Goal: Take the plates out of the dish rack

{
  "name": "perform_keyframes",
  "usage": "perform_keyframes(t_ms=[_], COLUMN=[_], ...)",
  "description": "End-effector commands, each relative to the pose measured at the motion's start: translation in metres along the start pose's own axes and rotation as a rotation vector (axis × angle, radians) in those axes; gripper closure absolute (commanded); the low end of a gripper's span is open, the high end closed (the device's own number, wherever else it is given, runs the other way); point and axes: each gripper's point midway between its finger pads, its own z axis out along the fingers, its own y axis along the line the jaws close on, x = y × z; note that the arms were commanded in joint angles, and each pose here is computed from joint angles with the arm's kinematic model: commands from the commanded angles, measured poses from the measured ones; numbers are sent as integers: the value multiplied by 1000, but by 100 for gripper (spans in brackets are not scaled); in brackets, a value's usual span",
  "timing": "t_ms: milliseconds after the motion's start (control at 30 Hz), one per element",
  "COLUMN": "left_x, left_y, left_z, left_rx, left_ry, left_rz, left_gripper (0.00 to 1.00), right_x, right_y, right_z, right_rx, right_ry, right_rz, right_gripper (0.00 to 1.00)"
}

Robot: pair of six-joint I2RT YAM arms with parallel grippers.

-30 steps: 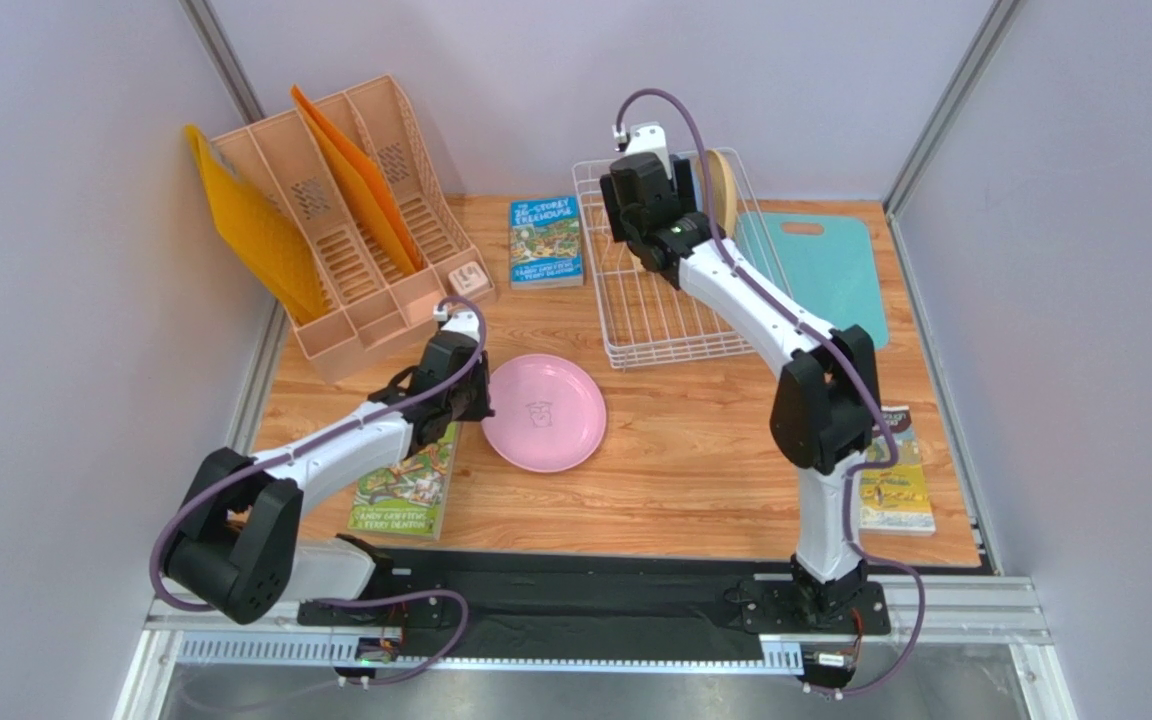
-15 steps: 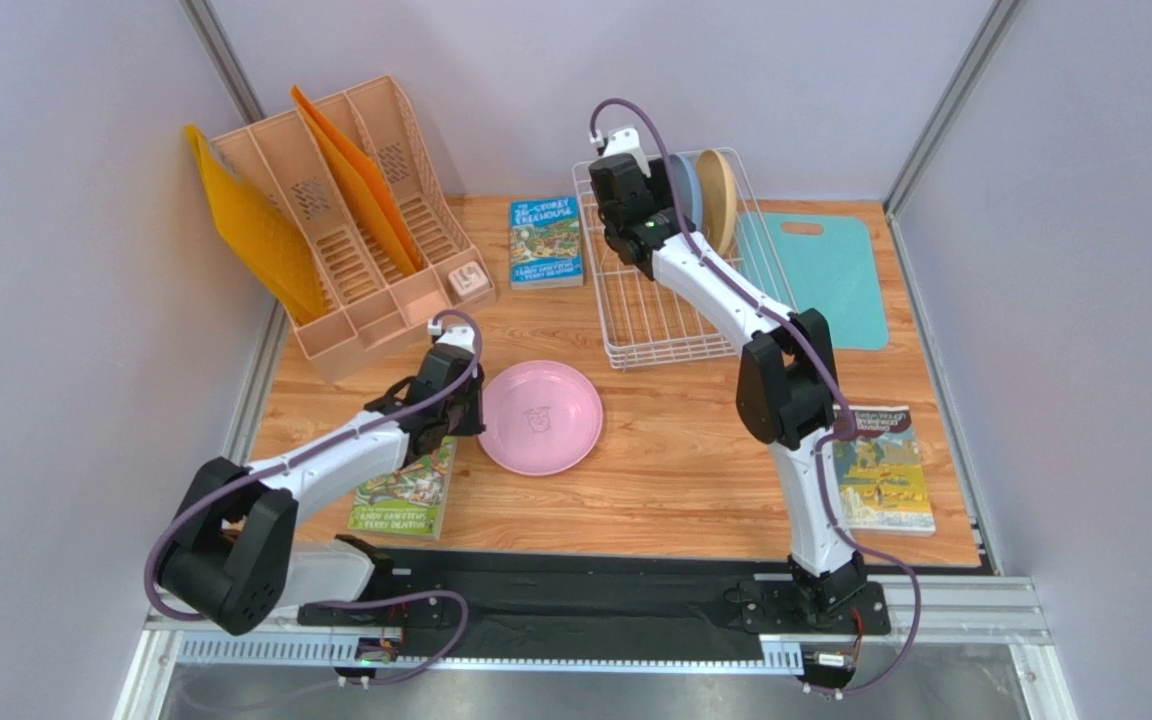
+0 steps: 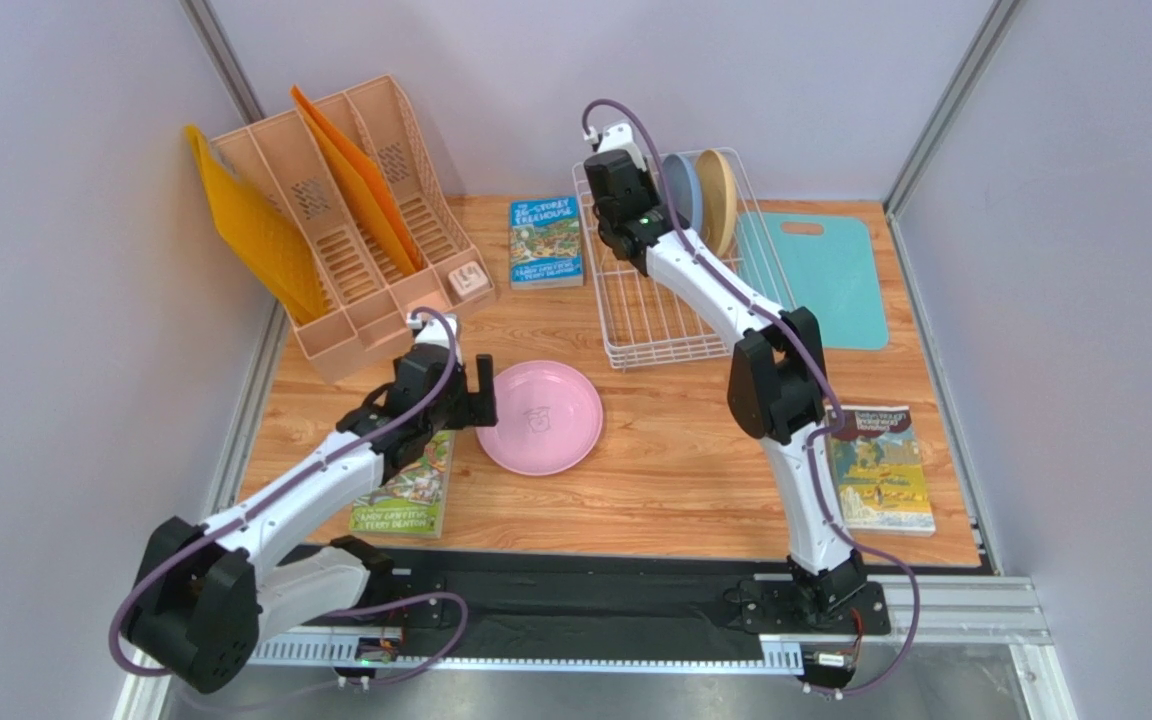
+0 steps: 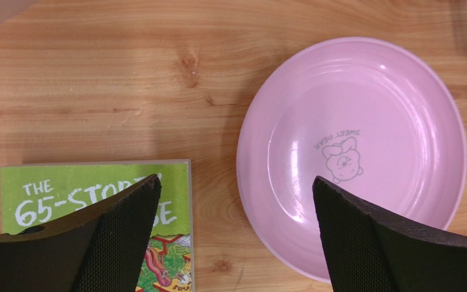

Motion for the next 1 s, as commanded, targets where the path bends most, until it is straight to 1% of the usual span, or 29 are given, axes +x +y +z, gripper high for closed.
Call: perform_keyframes(t_ms=[0, 67, 100, 267, 333, 467, 500, 600, 733, 800, 833, 867, 967], left_x=[-26, -34, -37, -50, -55, -59, -61, -55, -51, -50, -49, -50, -51], left_y=[-10, -12, -17, -35, -40, -35, -32, -32, -31, -29, -29, -29, -34], left_z=[-16, -22, -24, -29, -31, -32, -32, -29, -26, -24, -25, -26, -27], left_rx=[57, 70, 93, 180, 208, 172, 161, 151, 143, 134, 130, 136, 166], left_ry=[-78, -95, -98, -120, -134, -141, -146, -105, -88, -88, -86, -90, -97], left_rz=[13, 19, 25, 55, 67, 57, 56, 69, 50, 48, 46, 50, 53], left_gripper=[1, 1, 1, 1, 1, 1, 1, 1, 1, 1, 1, 1, 1], right_x=[-10, -10, -6, -7, -16, -45, -55, -69, -66, -66, -59, -68, -71], right_y=[-7, -6, -5, -6, -10, -24, -28, -34, -37, -36, -39, -44, -54], right_z=[4, 6, 9, 8, 0, -18, -26, -34, -36, -39, -40, -44, -57], right_rx=[35, 43, 45, 59, 80, 142, 157, 212, 310, 349, 387, 417, 445], right_ry=[-20, -19, -12, -16, -39, -117, -139, -166, -152, -161, -136, -173, -186], right_rz=[-16, -25, -33, -54, -53, -32, -51, -75, -118, -112, -163, -110, -88], right_gripper=[82, 85, 100, 100, 100, 100, 100, 100, 100, 100, 100, 100, 100])
